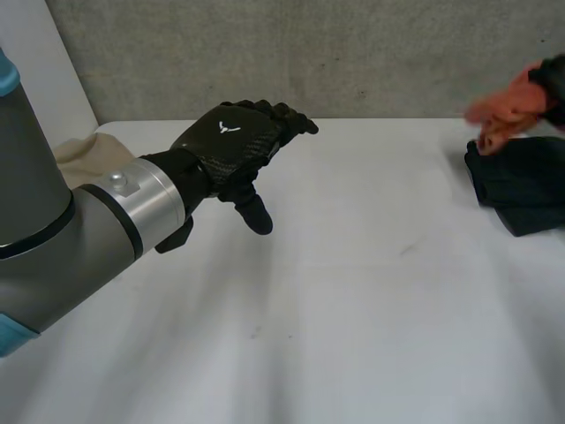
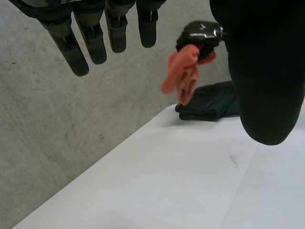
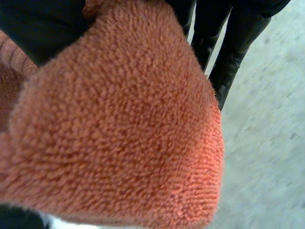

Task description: Fold the laundry.

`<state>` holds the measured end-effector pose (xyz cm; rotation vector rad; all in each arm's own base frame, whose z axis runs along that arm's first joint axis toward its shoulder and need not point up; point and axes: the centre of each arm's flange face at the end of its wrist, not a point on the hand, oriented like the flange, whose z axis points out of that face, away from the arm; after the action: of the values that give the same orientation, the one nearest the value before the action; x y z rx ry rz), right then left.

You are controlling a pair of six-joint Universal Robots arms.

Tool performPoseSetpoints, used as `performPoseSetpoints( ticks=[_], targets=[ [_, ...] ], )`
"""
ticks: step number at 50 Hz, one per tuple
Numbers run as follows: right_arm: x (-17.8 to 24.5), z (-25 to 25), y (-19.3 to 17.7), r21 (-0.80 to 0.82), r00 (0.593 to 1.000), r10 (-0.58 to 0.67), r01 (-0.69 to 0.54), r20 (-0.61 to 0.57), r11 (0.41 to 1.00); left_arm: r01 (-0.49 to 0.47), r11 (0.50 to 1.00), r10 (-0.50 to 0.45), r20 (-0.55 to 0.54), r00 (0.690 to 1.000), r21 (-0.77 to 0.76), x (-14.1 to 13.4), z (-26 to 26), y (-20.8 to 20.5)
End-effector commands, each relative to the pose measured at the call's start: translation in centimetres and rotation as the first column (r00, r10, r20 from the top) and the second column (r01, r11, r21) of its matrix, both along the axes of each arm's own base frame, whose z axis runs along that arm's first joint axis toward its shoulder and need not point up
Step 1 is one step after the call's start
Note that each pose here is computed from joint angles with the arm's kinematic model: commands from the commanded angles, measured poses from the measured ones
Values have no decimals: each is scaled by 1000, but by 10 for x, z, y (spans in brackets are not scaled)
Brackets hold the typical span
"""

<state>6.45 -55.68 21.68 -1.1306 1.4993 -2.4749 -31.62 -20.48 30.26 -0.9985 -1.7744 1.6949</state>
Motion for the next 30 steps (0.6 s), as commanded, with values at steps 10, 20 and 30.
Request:
performPoseSetpoints(
  ticks=[10, 20, 30],
  targets=[
    [-81, -82, 25, 241, 994, -105, 110, -33, 964, 0, 1000, -1, 17, 1000, 24, -3, -11, -3],
    [-61, 10, 71, 338, 983, -174, 185, -64, 923, 2, 1000, -2, 13, 1000, 21, -3, -9, -2],
    [-27, 118, 104, 223, 881, -471, 467, -41, 856, 2, 1000, -2, 2, 1000, 3, -2, -2, -1]
  ],
)
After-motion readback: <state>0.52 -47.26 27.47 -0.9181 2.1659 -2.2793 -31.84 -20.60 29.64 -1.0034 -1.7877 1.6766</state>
